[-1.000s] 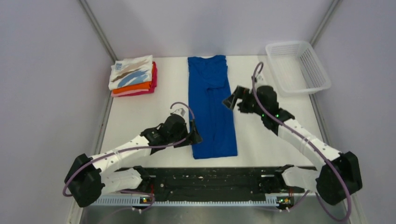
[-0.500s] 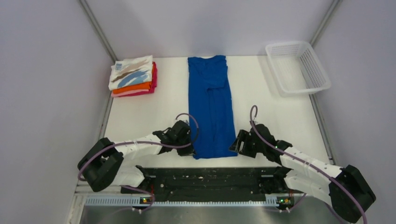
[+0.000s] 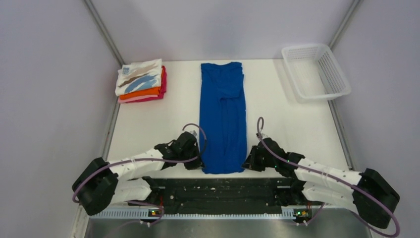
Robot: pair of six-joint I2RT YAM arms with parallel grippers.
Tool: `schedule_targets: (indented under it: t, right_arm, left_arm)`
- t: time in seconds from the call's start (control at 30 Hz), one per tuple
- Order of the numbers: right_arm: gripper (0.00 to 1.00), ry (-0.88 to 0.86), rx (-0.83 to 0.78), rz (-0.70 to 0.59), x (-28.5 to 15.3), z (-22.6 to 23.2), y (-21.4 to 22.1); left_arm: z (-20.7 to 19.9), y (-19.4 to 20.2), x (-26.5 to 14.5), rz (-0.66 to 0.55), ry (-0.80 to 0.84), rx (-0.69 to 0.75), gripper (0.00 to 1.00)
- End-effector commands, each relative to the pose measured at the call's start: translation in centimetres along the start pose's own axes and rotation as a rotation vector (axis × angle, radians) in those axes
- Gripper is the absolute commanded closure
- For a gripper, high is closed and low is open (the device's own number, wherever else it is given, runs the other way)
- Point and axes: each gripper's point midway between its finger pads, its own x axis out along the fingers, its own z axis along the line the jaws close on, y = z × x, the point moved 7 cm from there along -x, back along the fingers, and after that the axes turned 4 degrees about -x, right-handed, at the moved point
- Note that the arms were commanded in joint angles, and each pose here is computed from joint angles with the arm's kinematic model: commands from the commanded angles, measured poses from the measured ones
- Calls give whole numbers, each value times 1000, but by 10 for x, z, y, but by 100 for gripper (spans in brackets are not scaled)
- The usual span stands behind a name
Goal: Fold and stack the t-shirts
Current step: Grab the bottom of the folded rectangular tshirt with both arms, then fold the folded rectangular tshirt in 1/3 of the way
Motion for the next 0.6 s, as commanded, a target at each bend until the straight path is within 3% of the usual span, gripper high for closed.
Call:
schedule_targets:
  t: [0.0, 0.13, 0.27, 0.4, 0.57]
  right_arm:
    - [100, -45, 14, 38, -18, 10, 23]
    - [100, -136, 46, 31, -30, 24, 28]
    - [100, -151, 18, -94, -36, 39, 6]
    - [100, -100, 24, -239, -35, 50, -28]
    - [100, -156, 65, -337, -32, 57, -77]
  left_arm:
    - [4, 17, -16, 65, 67, 1, 100]
    - [-3, 23, -31, 83, 148, 12, 100]
    - [-28, 4, -44, -35, 227, 55, 100]
    - [-51, -34, -46, -159, 218, 63, 100]
    - [-66, -92, -38, -221, 191, 26, 100]
